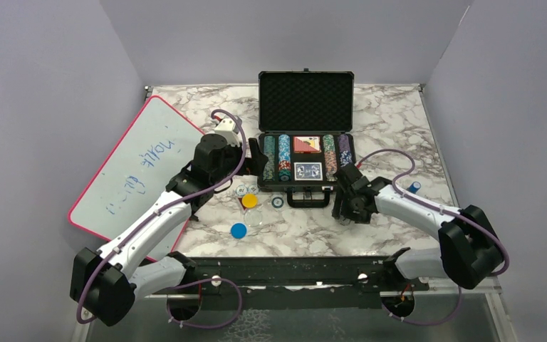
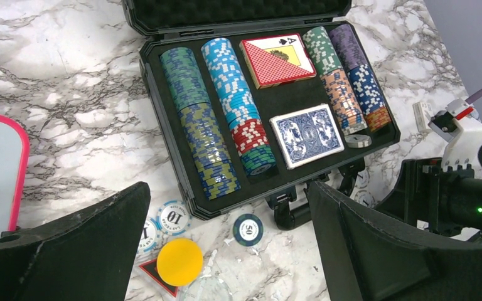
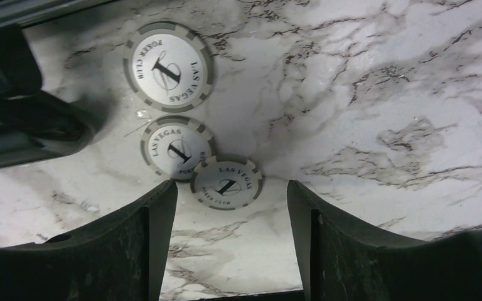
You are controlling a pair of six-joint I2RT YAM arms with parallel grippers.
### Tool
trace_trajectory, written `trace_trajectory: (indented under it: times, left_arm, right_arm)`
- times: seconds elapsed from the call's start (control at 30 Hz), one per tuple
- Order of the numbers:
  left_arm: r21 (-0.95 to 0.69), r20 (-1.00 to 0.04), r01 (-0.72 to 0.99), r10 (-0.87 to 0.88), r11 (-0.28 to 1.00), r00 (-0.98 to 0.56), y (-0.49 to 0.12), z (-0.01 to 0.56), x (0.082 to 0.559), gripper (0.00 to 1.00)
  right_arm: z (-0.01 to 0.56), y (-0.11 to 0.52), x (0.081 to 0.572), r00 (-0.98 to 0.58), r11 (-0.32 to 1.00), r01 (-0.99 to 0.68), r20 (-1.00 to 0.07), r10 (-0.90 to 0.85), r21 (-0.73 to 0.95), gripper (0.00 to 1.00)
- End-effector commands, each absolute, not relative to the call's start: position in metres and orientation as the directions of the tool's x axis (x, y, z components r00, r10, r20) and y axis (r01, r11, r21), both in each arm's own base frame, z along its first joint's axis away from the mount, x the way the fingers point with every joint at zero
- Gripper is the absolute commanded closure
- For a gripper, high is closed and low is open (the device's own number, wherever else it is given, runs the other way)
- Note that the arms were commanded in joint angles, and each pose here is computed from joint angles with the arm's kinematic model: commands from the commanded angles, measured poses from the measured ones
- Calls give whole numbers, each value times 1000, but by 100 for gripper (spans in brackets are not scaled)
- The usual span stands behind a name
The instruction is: Pack up texas hold em set
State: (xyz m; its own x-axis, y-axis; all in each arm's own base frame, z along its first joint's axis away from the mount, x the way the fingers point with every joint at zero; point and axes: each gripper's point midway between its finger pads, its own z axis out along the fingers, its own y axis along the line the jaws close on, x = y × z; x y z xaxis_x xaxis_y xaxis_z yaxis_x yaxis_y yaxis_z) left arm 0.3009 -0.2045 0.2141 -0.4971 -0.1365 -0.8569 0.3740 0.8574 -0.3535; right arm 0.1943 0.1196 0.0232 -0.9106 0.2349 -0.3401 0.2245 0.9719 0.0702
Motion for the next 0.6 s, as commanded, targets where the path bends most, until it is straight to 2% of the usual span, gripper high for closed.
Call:
trace_trajectory:
  times: [0.0, 0.17, 0.37, 0.57]
  left_arm:
    - [-342, -878, 376, -149, 861, -456, -205, 229, 311, 1]
    - [-347, -875, 374, -153, 860, -460, -209, 227, 317, 1]
    - [-374, -860, 366, -171, 852, -480, -217, 227, 323, 1]
    - [-389, -856, 384, -176, 837, -485, -222, 227, 323, 2]
  right_arm:
    - [20, 108, 202, -901, 968, 249, -369, 227, -11, 34]
    - [14, 109, 200, -910, 969, 247, -350, 224, -22, 42]
    - [16, 115, 196, -912, 968, 252, -329, 243, 16, 58]
    - [40, 116, 205, -899, 969, 247, -367, 240, 29, 58]
